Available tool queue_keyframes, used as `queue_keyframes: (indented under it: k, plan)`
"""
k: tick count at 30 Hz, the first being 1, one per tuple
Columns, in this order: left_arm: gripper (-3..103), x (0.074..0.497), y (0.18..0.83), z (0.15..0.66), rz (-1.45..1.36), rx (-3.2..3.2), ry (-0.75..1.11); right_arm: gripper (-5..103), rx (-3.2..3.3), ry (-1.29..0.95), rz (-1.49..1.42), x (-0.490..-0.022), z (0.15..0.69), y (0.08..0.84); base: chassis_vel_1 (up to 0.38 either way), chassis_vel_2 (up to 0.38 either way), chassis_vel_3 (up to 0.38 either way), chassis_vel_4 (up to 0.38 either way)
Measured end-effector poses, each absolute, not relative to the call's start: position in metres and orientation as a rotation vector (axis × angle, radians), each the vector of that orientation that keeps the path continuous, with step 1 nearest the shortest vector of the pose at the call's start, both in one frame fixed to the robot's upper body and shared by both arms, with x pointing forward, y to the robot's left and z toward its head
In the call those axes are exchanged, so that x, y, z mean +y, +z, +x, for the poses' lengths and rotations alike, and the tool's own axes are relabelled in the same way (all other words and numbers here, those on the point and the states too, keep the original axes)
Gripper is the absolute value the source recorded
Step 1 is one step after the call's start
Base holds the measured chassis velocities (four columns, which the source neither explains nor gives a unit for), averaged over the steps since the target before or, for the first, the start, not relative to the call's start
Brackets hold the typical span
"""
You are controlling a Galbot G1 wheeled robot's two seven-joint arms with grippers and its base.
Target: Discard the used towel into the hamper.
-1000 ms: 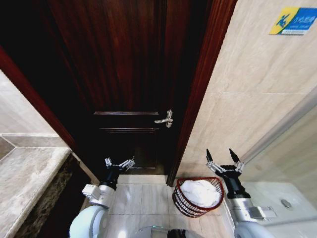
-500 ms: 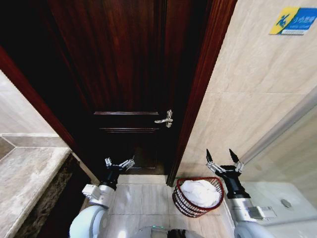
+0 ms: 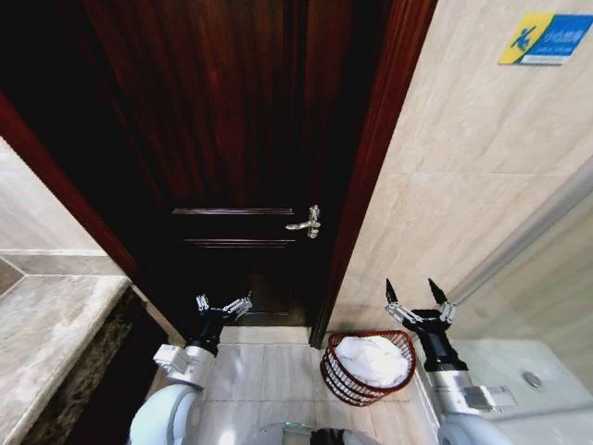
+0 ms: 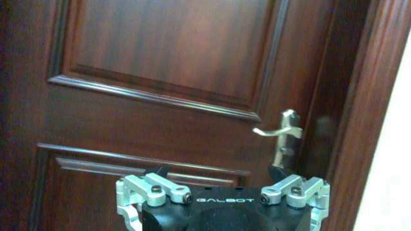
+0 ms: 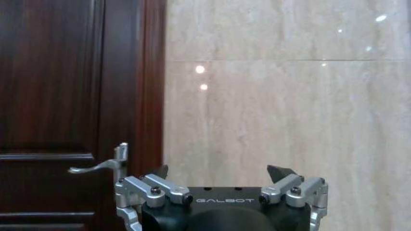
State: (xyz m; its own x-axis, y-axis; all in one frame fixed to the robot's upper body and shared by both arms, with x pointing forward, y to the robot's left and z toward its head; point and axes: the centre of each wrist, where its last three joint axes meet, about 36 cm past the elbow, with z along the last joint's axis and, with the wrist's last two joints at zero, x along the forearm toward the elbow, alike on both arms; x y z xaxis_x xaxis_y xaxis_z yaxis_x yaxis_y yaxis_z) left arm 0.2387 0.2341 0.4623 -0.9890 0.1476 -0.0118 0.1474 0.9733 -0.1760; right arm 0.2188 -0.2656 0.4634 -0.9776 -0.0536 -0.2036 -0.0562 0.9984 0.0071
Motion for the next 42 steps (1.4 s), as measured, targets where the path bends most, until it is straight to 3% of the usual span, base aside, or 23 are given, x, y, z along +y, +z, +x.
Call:
queue_keyframes:
  k: [13, 42]
  plan:
    - [100, 0.2340, 0.4622, 0.2386, -0.233, -3.119, 0.279, 100, 2.936, 0.019, -0.082, -0.2657, 0.2188, 0.4631, -0.108, -0.100, 0.118, 0.107]
    - [100, 0.2341, 0.4623, 0.2386, -0.233, -3.119, 0.278, 100, 2.936, 0.019, -0.083, -0.2656, 0.2188, 0.4631, 0.011, 0.010, 0.006, 0.010]
